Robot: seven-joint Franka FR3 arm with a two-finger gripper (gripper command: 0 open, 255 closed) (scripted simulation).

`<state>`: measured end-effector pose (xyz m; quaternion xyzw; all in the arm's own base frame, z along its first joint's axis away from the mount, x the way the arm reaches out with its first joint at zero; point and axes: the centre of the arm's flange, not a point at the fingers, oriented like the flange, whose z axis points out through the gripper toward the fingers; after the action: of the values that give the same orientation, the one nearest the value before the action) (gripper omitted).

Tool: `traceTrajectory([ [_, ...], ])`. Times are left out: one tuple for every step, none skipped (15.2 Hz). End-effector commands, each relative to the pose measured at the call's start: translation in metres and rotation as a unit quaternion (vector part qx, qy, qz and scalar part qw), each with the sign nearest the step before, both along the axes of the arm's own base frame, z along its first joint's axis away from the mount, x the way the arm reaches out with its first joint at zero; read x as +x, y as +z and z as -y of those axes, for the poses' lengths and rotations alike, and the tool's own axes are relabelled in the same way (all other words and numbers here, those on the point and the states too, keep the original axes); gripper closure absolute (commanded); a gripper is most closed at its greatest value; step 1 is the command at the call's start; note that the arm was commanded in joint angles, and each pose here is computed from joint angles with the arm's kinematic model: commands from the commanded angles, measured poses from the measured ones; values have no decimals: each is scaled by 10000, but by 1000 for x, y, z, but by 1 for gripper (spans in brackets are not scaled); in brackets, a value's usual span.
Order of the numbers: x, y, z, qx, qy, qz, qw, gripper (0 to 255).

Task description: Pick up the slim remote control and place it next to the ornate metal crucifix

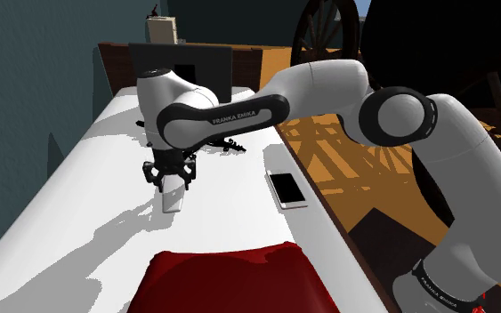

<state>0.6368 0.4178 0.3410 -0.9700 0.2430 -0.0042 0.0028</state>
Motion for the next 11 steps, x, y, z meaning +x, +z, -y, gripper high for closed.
traceTrajectory([
  [0, -1, 1, 0, -5, 5, 10000, 255],
  [0, -1, 1, 0, -5, 5, 10000, 255],
  [0, -1, 1, 0, -5, 5, 10000, 255],
  [0, -1, 1, 0, -5, 5, 10000, 255],
  [0, -1, 1, 0, -5, 5, 10000, 255],
  [0, -1, 1, 0, -5, 5, 10000, 0],
  [0, 0, 1, 0, -5, 5, 10000, 0],
  [0, 0, 1, 0, -5, 5, 10000, 0],
  [0, 0, 1, 0, -5, 5, 10000, 0],
  [0, 0, 1, 0, -5, 5, 10000, 0],
  [0, -1, 1, 0, -5, 5, 10000, 0],
])
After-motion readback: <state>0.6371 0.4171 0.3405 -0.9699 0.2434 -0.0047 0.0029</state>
